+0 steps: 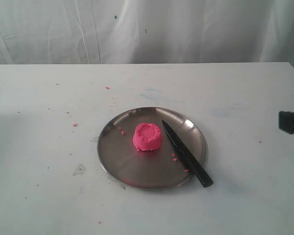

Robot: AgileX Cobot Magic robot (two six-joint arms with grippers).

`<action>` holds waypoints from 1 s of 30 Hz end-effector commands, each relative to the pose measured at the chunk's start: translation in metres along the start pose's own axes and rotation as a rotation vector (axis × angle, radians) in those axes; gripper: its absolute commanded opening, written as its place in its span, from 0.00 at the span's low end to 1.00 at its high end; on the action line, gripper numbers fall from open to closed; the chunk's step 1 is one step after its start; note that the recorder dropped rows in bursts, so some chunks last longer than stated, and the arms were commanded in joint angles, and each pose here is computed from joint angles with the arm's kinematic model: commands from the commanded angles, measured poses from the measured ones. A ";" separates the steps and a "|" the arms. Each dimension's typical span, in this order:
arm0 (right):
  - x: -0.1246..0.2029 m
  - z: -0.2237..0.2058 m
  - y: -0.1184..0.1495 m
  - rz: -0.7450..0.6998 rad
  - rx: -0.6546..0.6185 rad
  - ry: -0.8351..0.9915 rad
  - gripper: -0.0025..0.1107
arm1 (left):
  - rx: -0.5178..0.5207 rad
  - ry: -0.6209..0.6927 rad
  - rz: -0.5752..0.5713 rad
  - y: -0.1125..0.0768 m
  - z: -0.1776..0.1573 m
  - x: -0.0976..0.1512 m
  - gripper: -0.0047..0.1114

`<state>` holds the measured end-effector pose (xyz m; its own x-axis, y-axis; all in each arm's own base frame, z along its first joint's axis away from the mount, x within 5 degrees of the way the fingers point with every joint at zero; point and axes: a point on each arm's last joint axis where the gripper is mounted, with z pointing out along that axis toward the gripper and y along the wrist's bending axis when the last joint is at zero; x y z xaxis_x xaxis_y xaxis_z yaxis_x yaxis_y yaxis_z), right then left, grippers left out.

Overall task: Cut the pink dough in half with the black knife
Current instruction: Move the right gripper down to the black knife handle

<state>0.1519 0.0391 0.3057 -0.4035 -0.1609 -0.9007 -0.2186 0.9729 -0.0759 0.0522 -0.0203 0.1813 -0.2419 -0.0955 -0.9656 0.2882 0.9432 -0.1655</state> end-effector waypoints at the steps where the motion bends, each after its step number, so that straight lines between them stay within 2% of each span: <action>1: 0.010 0.017 0.013 -0.015 -0.075 0.115 0.02 | -0.002 -0.005 -0.010 0.000 0.000 0.001 0.04; 4: 0.016 0.028 0.023 -0.044 -0.147 0.177 0.02 | -0.002 -0.005 -0.010 0.000 0.000 0.001 0.04; 6: 0.022 0.038 0.034 -0.064 -0.249 0.239 0.02 | -0.003 -0.005 -0.007 0.000 0.000 0.001 0.04; 7: 0.025 0.044 0.043 -0.089 -0.361 0.268 0.02 | -0.003 -0.005 -0.007 0.000 0.000 0.001 0.04; 8: 0.026 0.046 0.046 -0.086 -0.409 0.276 0.02 | -0.003 -0.005 -0.007 0.000 0.000 0.001 0.04; 9: 0.026 0.056 0.048 -0.049 -0.516 0.262 0.02 | -0.003 -0.005 -0.007 0.000 0.000 0.001 0.04; 10: 0.025 0.061 0.047 -0.027 -0.553 0.243 0.02 | -0.003 -0.005 -0.007 0.000 0.000 0.001 0.04; 12: 0.032 0.088 0.027 0.128 -0.531 0.266 0.02 | -0.003 -0.005 -0.007 0.000 0.000 0.001 0.04; 14: 0.039 0.107 0.013 0.175 -0.486 0.326 0.03 | -0.003 -0.005 -0.007 0.000 0.000 0.001 0.04; 15: 0.040 0.114 0.013 0.182 -0.504 0.350 0.05 | -0.003 -0.005 -0.007 0.000 0.000 0.001 0.04; 17: 0.039 0.125 0.016 0.200 -0.572 0.386 0.17 | -0.003 -0.005 -0.007 0.000 0.000 0.001 0.04; 19: 0.037 0.138 0.016 0.207 -0.589 0.408 0.31 | -0.003 -0.005 -0.007 0.000 0.000 0.001 0.04; 21: 0.039 0.152 0.015 0.191 -0.602 0.427 0.38 | -0.003 -0.005 -0.007 0.000 0.000 0.001 0.04; 24: 0.044 0.169 0.017 0.195 -0.642 0.473 0.39 | -0.003 -0.005 -0.007 0.000 0.000 0.001 0.04; 30: 0.061 0.199 0.025 0.109 -0.671 0.562 0.39 | -0.003 -0.005 -0.007 0.000 0.000 0.001 0.04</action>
<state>0.2921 0.0821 0.1729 -0.8015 -0.2521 -0.5423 -0.5260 0.7286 0.4387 0.0522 -0.0203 0.1813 -0.2419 -0.0955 -0.9656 0.2882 0.9432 -0.1655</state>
